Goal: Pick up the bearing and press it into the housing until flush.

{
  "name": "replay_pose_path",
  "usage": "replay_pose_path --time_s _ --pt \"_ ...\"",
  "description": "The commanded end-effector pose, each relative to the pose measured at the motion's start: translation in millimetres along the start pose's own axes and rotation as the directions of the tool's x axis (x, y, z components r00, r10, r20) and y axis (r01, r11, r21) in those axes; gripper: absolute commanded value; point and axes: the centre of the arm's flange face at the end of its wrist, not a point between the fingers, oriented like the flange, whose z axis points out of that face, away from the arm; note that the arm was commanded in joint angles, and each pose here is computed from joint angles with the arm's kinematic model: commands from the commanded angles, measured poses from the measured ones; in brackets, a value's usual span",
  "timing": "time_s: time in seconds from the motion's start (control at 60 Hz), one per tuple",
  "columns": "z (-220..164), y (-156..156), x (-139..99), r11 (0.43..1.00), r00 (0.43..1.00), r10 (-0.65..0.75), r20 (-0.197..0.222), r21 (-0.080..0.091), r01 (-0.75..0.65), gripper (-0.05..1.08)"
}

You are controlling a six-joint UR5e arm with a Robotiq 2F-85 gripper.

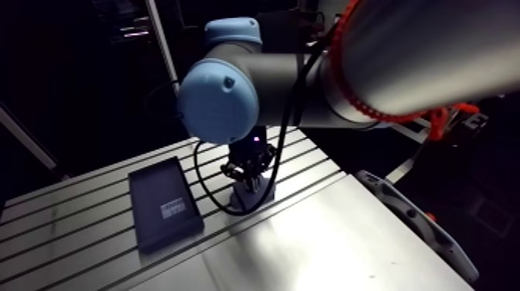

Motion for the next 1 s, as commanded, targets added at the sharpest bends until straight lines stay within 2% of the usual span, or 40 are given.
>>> replay_pose_path --time_s 0.017,1.0 --pt "-1.3 0.7 0.7 1.000 1.000 -0.004 -0.003 -0.003 0.004 0.92" --pt "-1.0 0.9 4.2 1.000 1.000 -0.007 -0.006 -0.002 0.007 0.92"
